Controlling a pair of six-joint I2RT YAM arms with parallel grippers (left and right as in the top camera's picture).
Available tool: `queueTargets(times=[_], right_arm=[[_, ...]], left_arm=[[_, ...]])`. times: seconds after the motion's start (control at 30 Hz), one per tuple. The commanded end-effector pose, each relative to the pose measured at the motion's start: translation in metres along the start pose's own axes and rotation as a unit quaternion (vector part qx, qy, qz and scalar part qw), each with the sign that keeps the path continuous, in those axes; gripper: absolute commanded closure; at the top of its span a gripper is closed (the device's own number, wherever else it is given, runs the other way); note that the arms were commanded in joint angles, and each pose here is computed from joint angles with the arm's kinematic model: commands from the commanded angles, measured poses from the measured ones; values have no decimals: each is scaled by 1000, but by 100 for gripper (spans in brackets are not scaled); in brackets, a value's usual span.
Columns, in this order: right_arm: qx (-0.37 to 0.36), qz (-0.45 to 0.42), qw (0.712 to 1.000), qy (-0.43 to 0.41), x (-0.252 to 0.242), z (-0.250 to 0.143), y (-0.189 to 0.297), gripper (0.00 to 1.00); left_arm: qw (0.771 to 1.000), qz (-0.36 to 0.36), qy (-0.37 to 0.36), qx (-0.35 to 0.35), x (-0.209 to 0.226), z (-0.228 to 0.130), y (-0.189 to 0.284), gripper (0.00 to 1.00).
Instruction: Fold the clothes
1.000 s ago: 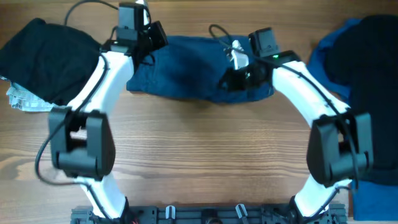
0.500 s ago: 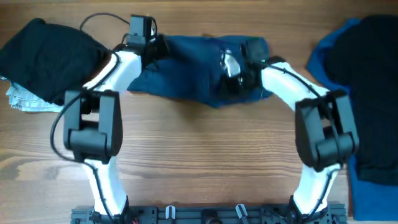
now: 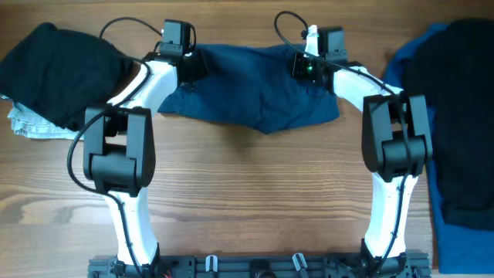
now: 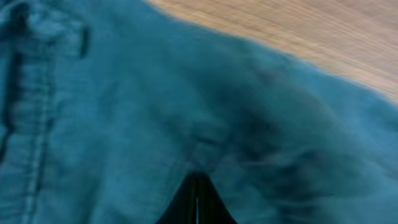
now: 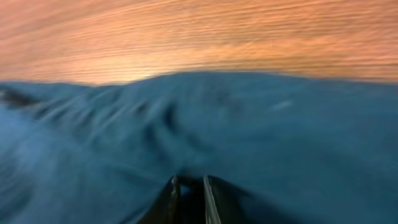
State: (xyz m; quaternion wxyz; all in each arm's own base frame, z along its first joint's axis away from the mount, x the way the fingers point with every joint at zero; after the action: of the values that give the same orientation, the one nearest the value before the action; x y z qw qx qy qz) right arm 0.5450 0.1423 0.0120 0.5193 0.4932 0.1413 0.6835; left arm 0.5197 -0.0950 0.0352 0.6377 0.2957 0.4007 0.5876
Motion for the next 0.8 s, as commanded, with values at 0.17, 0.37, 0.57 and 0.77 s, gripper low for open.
queueTargets(times=[0.17,0.37,0.57,0.77], right_arm=[[-60,51,996,28,46,45,48,87],[-50,47,997,28,95,50,166,94],[79,36,994,60,99,-23,147,96],[132,26,983,127,119,-73,108,96]], left_arm=[[995,20,-18,-95,4,56,82,96],[998,57,30,-10,43,18,141,75],[987,46,109,113,86,-34,139,22],[978,4,116,174,80,-58,105,2]])
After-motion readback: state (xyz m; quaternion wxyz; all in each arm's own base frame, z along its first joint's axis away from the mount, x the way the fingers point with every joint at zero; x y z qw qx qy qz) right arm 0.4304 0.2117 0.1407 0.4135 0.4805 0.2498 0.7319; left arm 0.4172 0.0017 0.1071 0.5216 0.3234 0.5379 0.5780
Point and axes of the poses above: each gripper's point midway between its finger pads, its own y axis back along the fingers, its own x axis along the line the jaws close on, z = x × y, the point moved 1 cm from there along y, back along the fingers, and after that the axes turned 13 degrees about -y, right-handed, at the moved point
